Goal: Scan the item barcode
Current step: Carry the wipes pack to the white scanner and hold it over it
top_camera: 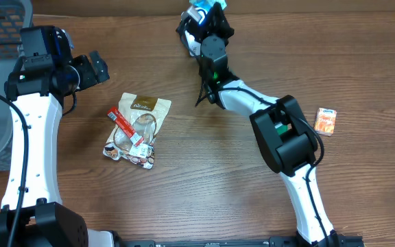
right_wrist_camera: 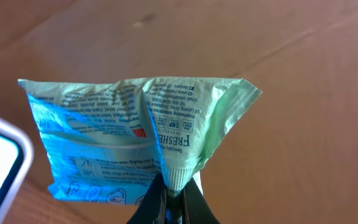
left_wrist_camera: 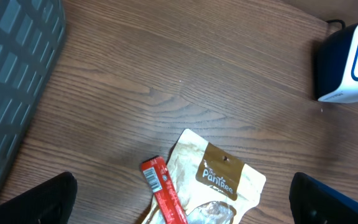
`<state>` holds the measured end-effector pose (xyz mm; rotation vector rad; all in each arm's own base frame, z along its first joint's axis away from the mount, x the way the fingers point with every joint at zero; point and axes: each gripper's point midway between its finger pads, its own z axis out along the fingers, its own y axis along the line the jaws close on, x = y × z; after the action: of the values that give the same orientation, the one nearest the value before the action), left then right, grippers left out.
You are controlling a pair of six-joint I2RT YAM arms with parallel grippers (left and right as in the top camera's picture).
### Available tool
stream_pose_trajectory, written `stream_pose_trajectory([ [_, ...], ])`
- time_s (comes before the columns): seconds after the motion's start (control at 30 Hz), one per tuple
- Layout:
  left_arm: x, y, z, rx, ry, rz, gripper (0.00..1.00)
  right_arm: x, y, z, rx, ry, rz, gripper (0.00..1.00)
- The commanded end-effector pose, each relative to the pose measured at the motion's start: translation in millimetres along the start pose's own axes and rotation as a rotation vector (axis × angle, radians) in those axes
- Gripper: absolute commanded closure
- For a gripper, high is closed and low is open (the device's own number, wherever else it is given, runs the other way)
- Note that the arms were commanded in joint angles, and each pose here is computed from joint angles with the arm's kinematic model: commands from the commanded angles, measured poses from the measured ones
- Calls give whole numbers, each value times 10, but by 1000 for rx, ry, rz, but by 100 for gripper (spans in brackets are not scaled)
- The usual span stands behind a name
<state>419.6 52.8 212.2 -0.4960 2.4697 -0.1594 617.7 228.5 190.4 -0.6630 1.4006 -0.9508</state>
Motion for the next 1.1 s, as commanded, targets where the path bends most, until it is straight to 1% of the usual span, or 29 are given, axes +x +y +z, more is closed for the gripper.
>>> stream_pose_trajectory([
  [0.0, -86, -83, -93, 21, -30, -3, 0, -2, 104, -24, 10, 9, -103, 96],
  [0.1, -86, -83, -93, 21, -30, -3, 0, 54, 230, -32, -2, 13, -140, 96],
  [0.43, -86, -83, -93, 21, -30, -3, 0, 59, 244, -58, 11, 24, -135, 96],
  [0.57, -86, -83, -93, 21, -30, -3, 0, 166, 402, -73, -47, 67, -189, 96],
  [0.67, -87, -84, -93, 21, -30, -3, 0, 235, 393, -85, -37, 110, -124, 97],
  [0.8, -86, -83, -93, 21, -30, -3, 0, 206, 246, -85, -6, 129, -99, 97],
  [0.87, -86, -83, -93, 21, -30, -3, 0, 166, 93, -84, 20, 140, -82, 97],
  [1.0, -87, -84, -93, 21, -30, -3, 0, 26, -360, -100, 92, 153, 23, 97],
  [1.07, -86, -83, -93, 21, -30, -3, 0, -69, -698, -129, 143, 157, 110, 97],
])
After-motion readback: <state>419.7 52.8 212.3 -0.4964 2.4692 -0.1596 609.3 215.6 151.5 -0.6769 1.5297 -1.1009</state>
